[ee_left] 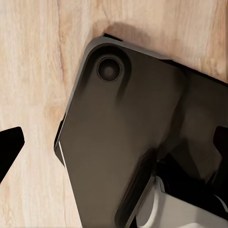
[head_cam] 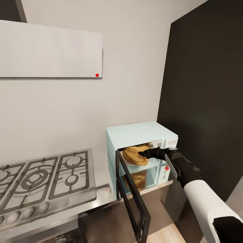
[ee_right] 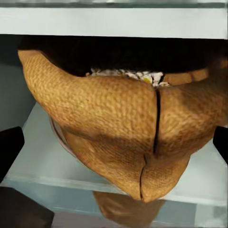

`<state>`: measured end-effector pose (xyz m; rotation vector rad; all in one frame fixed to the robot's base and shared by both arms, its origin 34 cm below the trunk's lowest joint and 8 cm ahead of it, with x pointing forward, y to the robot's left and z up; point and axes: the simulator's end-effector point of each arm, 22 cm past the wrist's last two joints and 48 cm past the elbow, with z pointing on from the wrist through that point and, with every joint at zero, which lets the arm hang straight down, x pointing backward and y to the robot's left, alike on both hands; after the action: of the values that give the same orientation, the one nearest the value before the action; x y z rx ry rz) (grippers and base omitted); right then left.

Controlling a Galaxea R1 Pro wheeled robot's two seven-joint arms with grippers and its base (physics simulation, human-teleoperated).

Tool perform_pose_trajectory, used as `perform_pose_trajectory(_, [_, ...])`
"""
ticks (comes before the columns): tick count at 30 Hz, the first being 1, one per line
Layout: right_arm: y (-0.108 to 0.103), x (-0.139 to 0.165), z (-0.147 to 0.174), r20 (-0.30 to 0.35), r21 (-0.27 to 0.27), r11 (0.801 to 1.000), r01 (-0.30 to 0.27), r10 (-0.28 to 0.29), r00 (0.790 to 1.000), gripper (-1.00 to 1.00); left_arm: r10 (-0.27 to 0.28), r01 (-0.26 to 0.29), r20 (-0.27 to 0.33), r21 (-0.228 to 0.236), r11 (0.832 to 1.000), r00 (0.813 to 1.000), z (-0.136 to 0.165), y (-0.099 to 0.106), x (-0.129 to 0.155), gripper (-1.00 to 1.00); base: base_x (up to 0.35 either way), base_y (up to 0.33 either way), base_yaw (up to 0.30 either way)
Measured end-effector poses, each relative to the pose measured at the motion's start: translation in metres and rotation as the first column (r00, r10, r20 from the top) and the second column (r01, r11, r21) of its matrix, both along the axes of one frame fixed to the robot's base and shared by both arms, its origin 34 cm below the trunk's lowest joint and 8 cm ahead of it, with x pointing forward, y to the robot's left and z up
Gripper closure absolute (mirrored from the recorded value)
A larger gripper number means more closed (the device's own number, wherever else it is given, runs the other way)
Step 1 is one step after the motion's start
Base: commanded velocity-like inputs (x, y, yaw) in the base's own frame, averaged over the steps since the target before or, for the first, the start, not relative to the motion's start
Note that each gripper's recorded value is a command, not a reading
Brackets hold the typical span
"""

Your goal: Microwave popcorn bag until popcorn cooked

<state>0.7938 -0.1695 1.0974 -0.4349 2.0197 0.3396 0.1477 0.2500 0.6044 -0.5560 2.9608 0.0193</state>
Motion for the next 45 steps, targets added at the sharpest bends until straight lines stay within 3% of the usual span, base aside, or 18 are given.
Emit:
perform_pose_trajectory(13, [0.001,0.0,0.0,0.0,0.001,1.0,-0.005,0.005,1.0,-1.0,-0.001,0.001,-0.001,0.0,1.0,1.0,0.0,0.0,0.0,-1.0,0.045,-0.006,0.0])
perform_pose_trajectory(38, [-0.01,0.001,-0.003,-0.011,-0.008,1.0,0.011,-0.011,1.0,-1.0,0.0,0.0,-0.002,-0.002,1.0,1.0,0.0,-0.002,0.0,-1.0,-0.291,-0.124,0.0])
perform_pose_trajectory(42, [-0.04,-0.004,-0.035,-0.082,-0.034,0.998,0.05,-0.053,0.995,-1.0,0.001,-0.001,-0.002,-0.002,1.0,1.0,0.0,-0.002,0.0,-1.0,-0.296,-0.122,0.0])
perform_pose_trajectory(45, [-0.053,-0.018,-0.085,-0.193,-0.045,0.996,0.071,-0.079,0.978,-1.0,0.0,0.0,-0.001,-0.002,1.0,1.0,0.0,-0.002,0.0,-1.0,-0.297,-0.107,0.0])
